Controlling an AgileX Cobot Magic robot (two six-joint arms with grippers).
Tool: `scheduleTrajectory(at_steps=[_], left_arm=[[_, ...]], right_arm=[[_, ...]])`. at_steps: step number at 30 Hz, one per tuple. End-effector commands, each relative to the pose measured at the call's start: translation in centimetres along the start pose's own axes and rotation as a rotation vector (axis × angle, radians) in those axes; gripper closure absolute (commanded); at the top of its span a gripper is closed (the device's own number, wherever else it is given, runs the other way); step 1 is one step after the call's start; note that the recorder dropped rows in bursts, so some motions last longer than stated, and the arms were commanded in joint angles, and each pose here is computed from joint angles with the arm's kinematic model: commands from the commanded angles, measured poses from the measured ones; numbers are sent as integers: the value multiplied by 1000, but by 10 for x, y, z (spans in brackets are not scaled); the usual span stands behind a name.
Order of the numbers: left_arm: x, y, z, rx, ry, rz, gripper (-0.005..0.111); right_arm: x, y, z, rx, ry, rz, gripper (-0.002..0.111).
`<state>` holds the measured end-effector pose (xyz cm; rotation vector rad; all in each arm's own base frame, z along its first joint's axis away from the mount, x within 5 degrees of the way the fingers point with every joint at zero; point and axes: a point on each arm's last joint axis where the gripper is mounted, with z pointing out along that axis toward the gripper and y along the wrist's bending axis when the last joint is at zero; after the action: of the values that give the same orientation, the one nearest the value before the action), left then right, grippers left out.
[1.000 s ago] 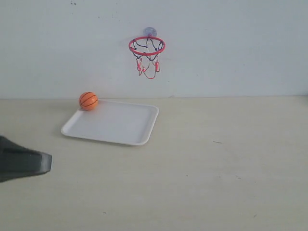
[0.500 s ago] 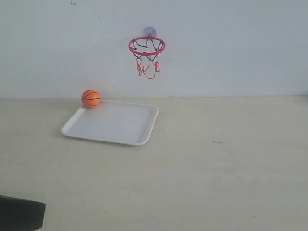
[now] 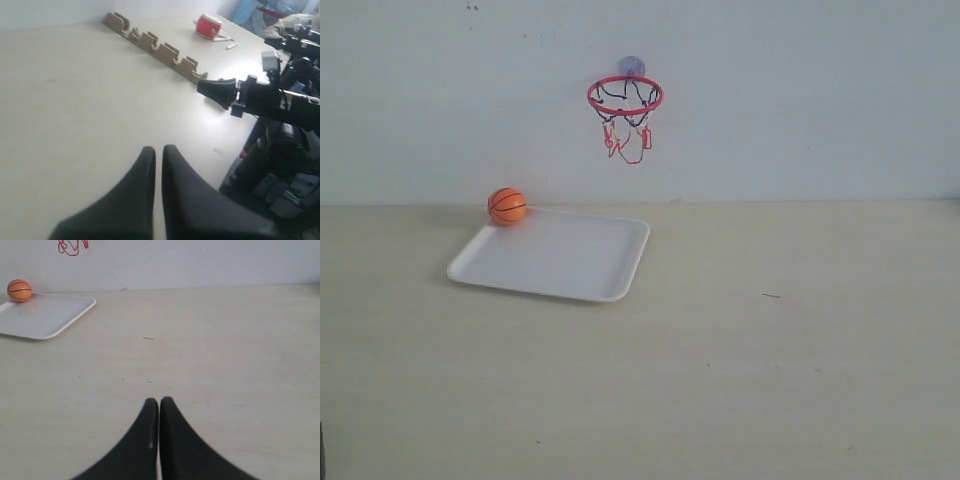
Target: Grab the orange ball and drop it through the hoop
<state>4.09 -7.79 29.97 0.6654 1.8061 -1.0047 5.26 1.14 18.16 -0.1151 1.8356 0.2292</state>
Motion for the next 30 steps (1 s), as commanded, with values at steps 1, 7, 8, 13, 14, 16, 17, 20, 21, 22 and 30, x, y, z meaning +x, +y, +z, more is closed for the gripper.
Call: scheduleTrajectory(at_steps=[1, 7, 8, 13, 14, 16, 17, 20, 21, 22, 30], left_arm=[[-7, 6, -4, -123, -122, 28, 103], [-15, 11, -12, -261, -253, 54, 103], [-17, 11, -16, -296, -293, 70, 103], [-20, 3, -32, -404, -459, 125, 103], [-21, 2, -35, -426, -482, 139, 103], [-18, 5, -38, -480, -494, 150, 103], [-15, 10, -39, -521, -492, 123, 103], [2, 33, -41, -690, -448, -55, 103], [9, 42, -43, -754, -438, -129, 103], [15, 47, -45, -805, -436, -177, 103], [58, 70, -52, -965, -622, -291, 103]], right_arm=[[-2, 0, 0, 4, -17, -9, 109], [-2, 0, 0, 4, -17, -9, 109], [-2, 0, 0, 4, -17, -9, 109], [-2, 0, 0, 4, -17, -9, 109], [-2, 0, 0, 4, -17, -9, 109], [-2, 0, 0, 4, -17, -9, 109], [-2, 0, 0, 4, -17, -9, 109], [-2, 0, 0, 4, -17, -9, 109], [-2, 0, 0, 4, -17, -9, 109], [-2, 0, 0, 4, -17, -9, 109], [-2, 0, 0, 4, -17, -9, 109]])
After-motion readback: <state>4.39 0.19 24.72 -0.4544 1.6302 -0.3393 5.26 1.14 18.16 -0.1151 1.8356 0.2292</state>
